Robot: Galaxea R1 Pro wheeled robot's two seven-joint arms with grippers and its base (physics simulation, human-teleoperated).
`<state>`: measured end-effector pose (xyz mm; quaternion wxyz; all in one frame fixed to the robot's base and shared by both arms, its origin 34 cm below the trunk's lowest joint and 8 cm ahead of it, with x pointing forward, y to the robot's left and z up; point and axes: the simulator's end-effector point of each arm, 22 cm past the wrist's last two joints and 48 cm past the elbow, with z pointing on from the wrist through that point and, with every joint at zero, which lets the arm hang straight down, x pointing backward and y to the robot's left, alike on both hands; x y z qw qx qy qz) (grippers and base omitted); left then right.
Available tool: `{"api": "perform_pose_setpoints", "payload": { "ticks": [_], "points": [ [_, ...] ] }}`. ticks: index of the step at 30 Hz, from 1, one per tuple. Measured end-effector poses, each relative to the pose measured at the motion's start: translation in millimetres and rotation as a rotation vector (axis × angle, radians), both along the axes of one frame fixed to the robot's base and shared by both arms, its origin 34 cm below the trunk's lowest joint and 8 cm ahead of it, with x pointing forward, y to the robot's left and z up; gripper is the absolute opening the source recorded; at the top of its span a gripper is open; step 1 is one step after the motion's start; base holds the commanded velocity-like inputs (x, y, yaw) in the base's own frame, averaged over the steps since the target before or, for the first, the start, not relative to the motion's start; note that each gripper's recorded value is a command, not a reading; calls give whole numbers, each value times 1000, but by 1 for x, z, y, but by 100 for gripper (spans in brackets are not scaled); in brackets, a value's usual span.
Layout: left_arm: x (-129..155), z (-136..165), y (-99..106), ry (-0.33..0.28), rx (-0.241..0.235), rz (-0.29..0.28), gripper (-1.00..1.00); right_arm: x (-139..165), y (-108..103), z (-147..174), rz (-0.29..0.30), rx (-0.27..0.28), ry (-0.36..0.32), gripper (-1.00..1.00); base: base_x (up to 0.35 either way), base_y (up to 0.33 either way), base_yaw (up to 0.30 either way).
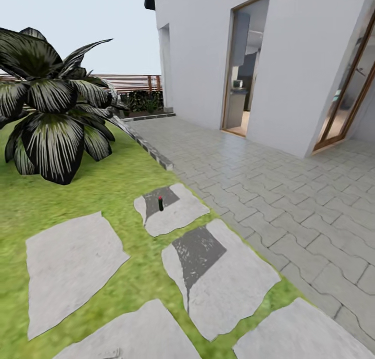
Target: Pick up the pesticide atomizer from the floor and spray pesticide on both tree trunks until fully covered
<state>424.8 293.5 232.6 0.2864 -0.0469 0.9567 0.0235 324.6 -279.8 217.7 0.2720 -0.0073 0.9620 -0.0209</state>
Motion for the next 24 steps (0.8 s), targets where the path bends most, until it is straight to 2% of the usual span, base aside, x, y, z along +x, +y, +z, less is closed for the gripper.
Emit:
{"api": "perform_pose_setpoints", "payload": {
  "ticks": [16,24],
  "points": [
    [0,0,0,1,0,0,100,1,6,0,-3,5,-3,100,258,-208,16],
    [0,0,-1,1,-2,0,100,1,6,0,-3,5,-3,100,185,-262,21]
  ]
}}
